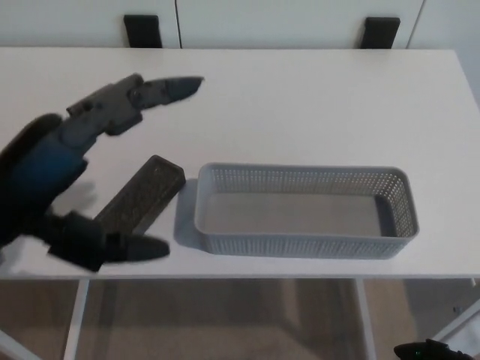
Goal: The robot walks towards a desk on which an eraser is kept on the left hand side and a container is kept on the right hand side. The robot picks up the eraser using its left hand and places it in the container.
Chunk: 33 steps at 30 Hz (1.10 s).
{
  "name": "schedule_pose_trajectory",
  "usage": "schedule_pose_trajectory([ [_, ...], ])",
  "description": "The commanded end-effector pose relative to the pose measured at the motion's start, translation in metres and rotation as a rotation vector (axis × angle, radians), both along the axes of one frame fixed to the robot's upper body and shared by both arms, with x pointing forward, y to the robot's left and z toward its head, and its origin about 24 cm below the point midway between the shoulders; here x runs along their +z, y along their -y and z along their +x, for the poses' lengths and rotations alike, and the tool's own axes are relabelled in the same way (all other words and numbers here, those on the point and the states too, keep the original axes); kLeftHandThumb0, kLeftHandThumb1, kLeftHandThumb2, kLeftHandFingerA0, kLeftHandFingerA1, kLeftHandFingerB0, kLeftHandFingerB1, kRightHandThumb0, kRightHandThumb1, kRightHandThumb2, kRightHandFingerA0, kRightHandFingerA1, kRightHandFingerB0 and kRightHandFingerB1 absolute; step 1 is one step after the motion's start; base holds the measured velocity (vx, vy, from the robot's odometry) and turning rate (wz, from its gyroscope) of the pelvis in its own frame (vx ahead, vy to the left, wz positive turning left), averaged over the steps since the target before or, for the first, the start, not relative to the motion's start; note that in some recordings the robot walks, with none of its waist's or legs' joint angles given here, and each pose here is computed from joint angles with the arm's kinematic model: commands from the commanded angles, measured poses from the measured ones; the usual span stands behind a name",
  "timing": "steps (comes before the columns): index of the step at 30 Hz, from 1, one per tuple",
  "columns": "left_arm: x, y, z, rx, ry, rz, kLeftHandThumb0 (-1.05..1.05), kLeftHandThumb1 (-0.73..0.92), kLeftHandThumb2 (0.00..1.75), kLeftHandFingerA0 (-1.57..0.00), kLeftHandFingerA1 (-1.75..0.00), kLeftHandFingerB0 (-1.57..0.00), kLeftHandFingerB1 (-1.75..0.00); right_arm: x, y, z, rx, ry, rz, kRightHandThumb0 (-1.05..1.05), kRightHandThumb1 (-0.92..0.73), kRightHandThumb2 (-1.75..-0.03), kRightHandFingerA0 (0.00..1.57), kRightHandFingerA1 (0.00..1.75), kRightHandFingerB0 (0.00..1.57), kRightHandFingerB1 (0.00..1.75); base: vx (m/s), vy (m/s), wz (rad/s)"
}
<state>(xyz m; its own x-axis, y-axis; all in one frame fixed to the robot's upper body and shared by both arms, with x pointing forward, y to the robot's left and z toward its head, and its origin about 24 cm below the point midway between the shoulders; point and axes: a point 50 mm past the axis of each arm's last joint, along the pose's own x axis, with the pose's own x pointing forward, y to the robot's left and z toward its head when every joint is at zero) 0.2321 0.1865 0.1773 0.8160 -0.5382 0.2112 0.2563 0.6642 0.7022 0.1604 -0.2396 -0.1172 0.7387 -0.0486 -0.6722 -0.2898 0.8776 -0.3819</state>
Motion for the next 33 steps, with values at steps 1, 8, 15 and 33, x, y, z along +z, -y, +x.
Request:
schedule_pose_trajectory([
  [1, -0.076, -0.024, 0.069, 0.649, -0.133, 0.367, -0.46, 0.35, 0.52, 0.00, -0.28, -0.11, -0.25, 0.002, 0.014, -0.009, -0.010, -0.007, -0.016, -0.38, -0.49, -0.54, 0.49, 0.52, 0.42, 0.47, 0.00, 0.000, 0.00],
  [8, -0.093, -0.014, 0.072, 0.686, -0.179, 0.418, -0.52, 0.36, 0.52, 0.00, -0.22, -0.02, -0.25, 0.000, 0.015, -0.012, -0.011, -0.017, -0.026, -0.39, -0.50, -0.54, 0.50, 0.51, 0.42, 0.47, 0.00, 0.000, 0.00],
  [15, -0.104, -0.011, 0.075, 0.729, -0.223, 0.447, -0.47, 0.32, 0.70, 0.00, -0.22, -0.05, -0.15, 0.000, 0.015, -0.011, -0.017, -0.022, -0.028, -0.37, -0.49, -0.54, 0.51, 0.51, 0.42, 0.46, 0.00, 0.000, 0.00],
  [33, -0.122, -0.026, 0.078, 0.866, -0.193, 0.573, -0.49, 0.33, 0.73, 0.00, -0.29, -0.07, -0.21, 0.000, 0.018, -0.016, 0.006, -0.040, -0.035, -0.37, -0.49, -0.53, 0.49, 0.49, 0.43, 0.46, 0.00, 0.000, 0.00],
])
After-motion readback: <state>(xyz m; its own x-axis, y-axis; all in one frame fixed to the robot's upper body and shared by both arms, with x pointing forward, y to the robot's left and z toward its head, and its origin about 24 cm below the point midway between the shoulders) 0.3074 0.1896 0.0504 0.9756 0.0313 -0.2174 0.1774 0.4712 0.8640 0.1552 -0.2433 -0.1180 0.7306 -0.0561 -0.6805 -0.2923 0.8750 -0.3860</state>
